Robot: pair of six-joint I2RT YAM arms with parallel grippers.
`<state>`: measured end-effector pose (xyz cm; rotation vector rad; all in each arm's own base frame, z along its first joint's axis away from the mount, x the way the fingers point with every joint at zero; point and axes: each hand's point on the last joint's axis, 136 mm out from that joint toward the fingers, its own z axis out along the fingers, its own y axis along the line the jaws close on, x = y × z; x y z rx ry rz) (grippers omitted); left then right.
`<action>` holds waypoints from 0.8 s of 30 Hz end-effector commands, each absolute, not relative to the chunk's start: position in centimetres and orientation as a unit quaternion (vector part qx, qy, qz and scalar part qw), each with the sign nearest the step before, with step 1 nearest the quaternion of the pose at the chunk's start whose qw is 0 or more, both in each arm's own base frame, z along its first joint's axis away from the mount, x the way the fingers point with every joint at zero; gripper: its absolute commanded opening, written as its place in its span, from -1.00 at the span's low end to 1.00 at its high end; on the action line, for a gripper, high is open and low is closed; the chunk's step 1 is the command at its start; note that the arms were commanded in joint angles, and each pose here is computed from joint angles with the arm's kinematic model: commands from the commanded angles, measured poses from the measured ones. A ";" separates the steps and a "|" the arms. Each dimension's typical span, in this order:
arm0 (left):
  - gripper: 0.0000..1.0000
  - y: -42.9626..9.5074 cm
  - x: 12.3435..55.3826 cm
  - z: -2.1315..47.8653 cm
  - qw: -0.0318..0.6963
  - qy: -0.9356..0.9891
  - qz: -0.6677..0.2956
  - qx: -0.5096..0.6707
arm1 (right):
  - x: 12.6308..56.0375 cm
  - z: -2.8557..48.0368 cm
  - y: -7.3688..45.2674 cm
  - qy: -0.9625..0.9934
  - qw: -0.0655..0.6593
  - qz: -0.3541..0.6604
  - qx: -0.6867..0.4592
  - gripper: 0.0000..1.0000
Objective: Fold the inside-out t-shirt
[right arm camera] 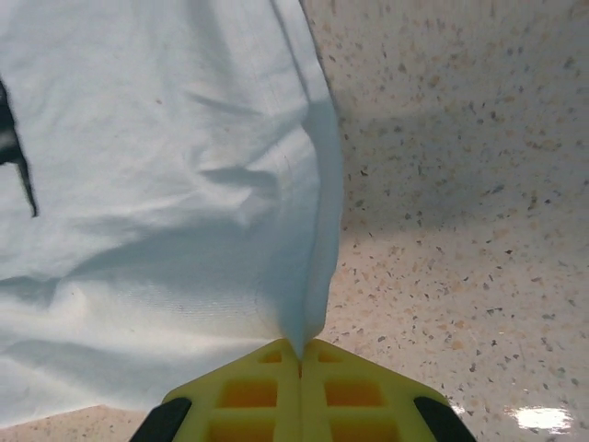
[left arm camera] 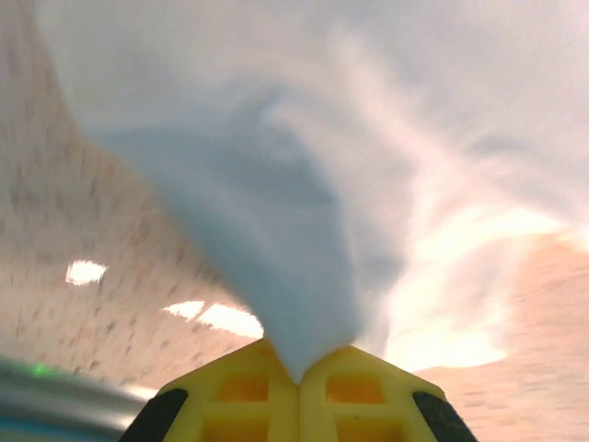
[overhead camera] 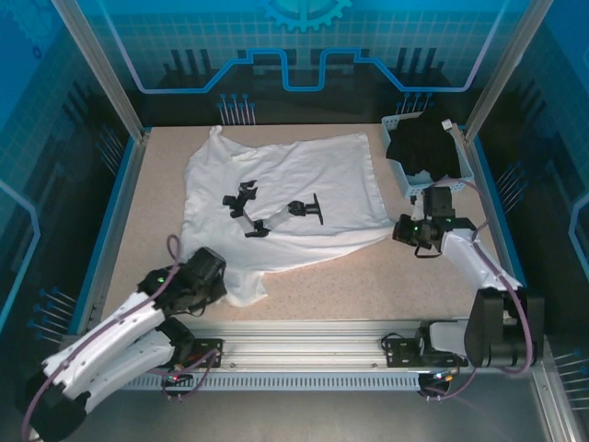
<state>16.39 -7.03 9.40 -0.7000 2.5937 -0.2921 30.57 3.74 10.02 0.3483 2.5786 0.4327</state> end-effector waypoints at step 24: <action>-1.00 -2.6 28.7 49.9 0.689 0.698 -0.142 -0.133 | 35.2 41.7 4.9 0.792 0.588 0.161 0.007 -1.00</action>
